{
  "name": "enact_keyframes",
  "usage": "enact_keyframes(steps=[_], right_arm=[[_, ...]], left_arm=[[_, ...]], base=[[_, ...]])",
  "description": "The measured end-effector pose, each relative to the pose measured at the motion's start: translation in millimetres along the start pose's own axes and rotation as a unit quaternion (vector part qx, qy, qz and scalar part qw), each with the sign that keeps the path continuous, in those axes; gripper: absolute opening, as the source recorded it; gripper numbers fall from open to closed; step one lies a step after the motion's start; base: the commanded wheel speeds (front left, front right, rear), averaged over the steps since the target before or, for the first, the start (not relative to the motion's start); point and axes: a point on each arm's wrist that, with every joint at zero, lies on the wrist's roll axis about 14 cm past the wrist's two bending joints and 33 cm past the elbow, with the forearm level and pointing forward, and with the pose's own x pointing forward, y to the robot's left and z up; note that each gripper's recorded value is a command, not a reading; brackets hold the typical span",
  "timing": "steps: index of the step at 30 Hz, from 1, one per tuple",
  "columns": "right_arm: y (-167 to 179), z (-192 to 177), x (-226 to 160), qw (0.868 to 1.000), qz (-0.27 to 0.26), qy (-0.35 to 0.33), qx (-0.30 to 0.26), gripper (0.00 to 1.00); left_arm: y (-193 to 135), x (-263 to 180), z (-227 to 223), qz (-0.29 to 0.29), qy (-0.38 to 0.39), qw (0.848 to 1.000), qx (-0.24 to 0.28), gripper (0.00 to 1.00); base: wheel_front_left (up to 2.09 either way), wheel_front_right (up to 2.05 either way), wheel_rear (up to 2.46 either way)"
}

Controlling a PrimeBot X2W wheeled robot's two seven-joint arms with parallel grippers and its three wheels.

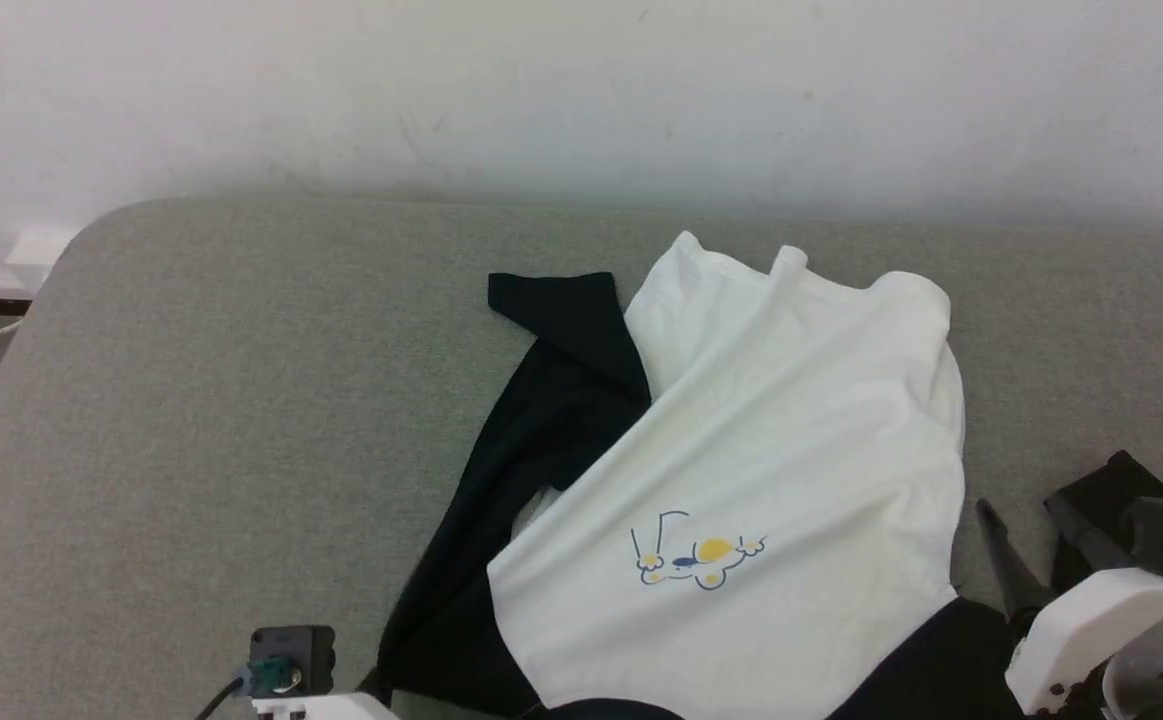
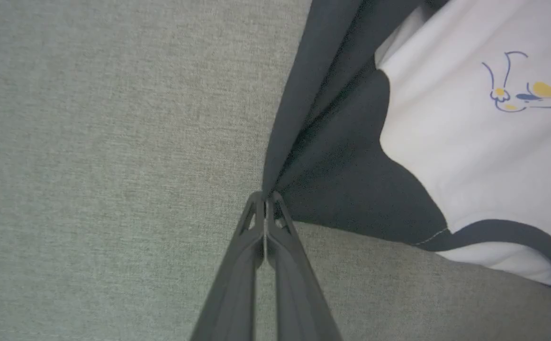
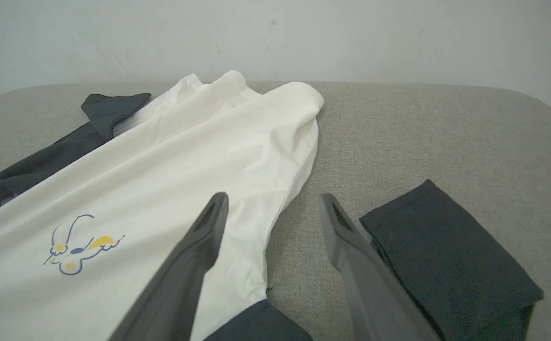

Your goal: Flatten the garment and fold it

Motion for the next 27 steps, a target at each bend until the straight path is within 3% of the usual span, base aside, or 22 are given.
enact_keyframes(steps=[1, 4, 9, 13, 18, 19, 20, 21, 27], right_arm=[[1, -4, 1, 1.0, 0.001, 0.011, -0.002, 1.0], [3, -21, 3, 0.998, 0.006, 0.065, -0.008, 1.0], [10, -57, 1, 0.981, 0.03, 0.188, -0.036, 1.0], [10, -67, 8, 0.969, 0.035, 0.238, -0.053, 1.0], [3, -83, 19, 0.956, 0.028, 0.284, -0.066, 1.0], [4, -86, 22, 0.955, 0.031, 0.287, -0.067, 0.91], [6, -88, 25, 0.953, 0.035, 0.291, -0.071, 0.33], [7, -88, 28, 0.954, 0.039, 0.287, -0.075, 0.0], [-13, -64, 59, 0.965, 0.023, 0.237, -0.114, 0.0]], left_arm=[[-1, 0, 6, 0.001, -0.017, 1.0, -0.004, 1.0], [-10, 2, 39, -0.007, -0.099, 0.995, -0.01, 1.0], [-19, -5, 98, -0.033, -0.25, 0.968, 0.019, 1.0], [-14, -7, 105, -0.026, -0.291, 0.956, 0.028, 1.0], [-14, -2, 101, -0.024, -0.298, 0.954, 0.026, 1.0], [-12, 0, 98, -0.021, -0.294, 0.955, 0.026, 1.0], [-10, 2, 95, -0.017, -0.29, 0.956, 0.026, 1.0], [-8, 4, 93, -0.015, -0.285, 0.958, 0.026, 1.0], [-3, 14, 83, -0.006, -0.269, 0.963, 0.027, 1.0]], base=[[0.0, 0.0, 0.0], [0.0, 0.0, 0.0], [0.0, 0.0, 0.0], [0.0, 0.0, 0.0], [0.0, 0.0, 0.0], [0.0, 0.0, 0.0], [0.0, 0.0, 0.0], [0.0, 0.0, 0.0], [0.0, 0.0, 0.0]])
